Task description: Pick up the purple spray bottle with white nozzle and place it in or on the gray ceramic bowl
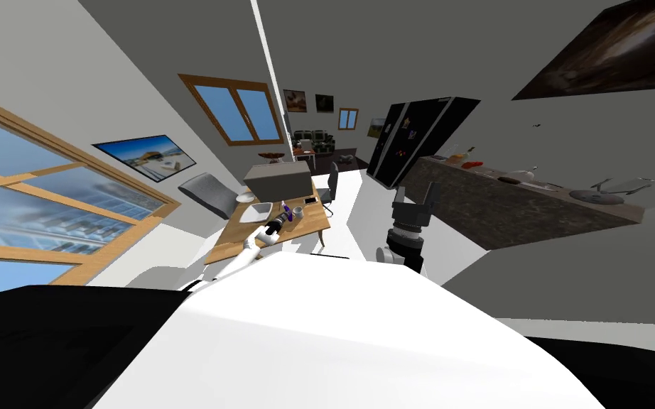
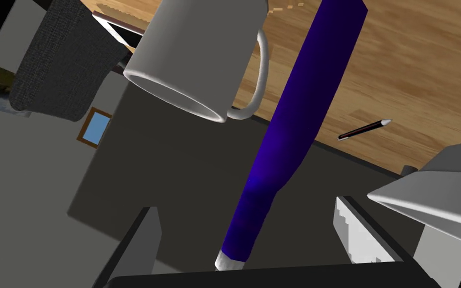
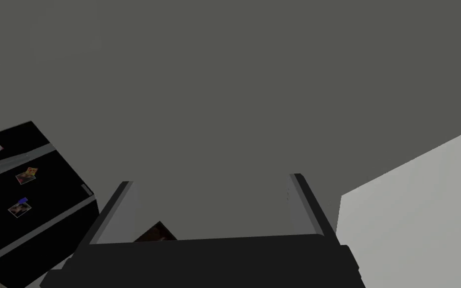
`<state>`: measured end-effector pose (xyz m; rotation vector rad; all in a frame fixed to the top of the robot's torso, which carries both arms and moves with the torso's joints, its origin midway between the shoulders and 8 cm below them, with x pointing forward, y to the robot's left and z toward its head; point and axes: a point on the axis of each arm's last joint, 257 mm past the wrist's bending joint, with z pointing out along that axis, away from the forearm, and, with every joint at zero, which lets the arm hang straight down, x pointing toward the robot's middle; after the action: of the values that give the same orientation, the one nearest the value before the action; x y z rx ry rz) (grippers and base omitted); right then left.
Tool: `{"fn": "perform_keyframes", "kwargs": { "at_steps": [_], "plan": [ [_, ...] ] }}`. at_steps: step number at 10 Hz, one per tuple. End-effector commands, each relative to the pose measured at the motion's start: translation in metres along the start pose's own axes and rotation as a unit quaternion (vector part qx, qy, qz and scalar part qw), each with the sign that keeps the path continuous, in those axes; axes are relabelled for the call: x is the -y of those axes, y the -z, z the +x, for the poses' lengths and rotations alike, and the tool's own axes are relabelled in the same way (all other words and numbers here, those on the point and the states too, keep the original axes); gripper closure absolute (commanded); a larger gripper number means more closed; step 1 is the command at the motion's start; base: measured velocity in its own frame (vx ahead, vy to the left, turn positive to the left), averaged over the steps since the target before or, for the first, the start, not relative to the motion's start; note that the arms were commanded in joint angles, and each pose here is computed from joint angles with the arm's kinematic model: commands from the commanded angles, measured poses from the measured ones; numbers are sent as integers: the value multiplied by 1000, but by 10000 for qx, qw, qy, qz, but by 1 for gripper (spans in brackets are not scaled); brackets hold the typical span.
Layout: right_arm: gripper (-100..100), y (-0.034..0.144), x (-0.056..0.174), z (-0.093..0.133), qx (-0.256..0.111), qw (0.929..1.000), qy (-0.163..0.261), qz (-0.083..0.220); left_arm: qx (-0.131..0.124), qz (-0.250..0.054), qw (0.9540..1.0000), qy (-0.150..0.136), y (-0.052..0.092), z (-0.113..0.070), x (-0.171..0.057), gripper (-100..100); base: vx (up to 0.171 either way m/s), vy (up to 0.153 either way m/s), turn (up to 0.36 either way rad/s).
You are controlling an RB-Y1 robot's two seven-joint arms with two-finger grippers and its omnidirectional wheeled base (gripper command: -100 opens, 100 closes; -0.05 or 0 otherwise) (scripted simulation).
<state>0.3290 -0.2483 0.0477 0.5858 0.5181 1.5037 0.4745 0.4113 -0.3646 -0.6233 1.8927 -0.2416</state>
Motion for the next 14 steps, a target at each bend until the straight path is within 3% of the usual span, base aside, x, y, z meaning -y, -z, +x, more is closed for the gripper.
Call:
{"fn": "perform_keyframes", "kwargs": {
  "at_steps": [1, 5, 8, 9, 10, 11, 12, 13, 14],
  "plan": [
    [0, 0, 0, 0, 0, 10000, 0, 0, -51, -322, 9989, -346, -6, -8, -25, -100, 27, -86, -141],
    [0, 0, 0, 0, 0, 10000, 0, 0, -124, -1010, 9893, -1044, -13, -32, -81, -100, 32, -81, -102],
    [0, 0, 0, 0, 0, 10000, 0, 0, -155, -1419, 9795, -1424, -12, -50, -115, -100, 17, -68, -70],
    [0, 0, 0, 0, 0, 10000, 1, 0, -168, -1614, 9737, -1597, -10, -60, -130, -100, 2, -67, -75],
    [0, 0, 0, 0, 0, 10000, 0, 0, -168, -1614, 9737, -1597, -10, -60, -130, -100, 8, -50, -24],
    [0, 0, 0, 0, 0, 10000, 1, 0, -178, -1750, 9694, -1715, -8, -66, -142, -100, 14, -48, -37],
    [0, 0, 0, 0, 0, 10000, 1, 0, -171, -1671, 9718, -1653, -9, -61, -135, -100, 6, -22, -6],
    [0, 0, 0, 0, 0, 10000, 1, 0, -173, -1690, 9713, -1664, -9, -62, -136, 0, 0, 0, 0],
    [0, 0, 0, 0, 0, 10000, 1, 0, -155, -1742, 9709, -1635, -13, -61, -138, -100, -4, 28, -79]
  ]
}}
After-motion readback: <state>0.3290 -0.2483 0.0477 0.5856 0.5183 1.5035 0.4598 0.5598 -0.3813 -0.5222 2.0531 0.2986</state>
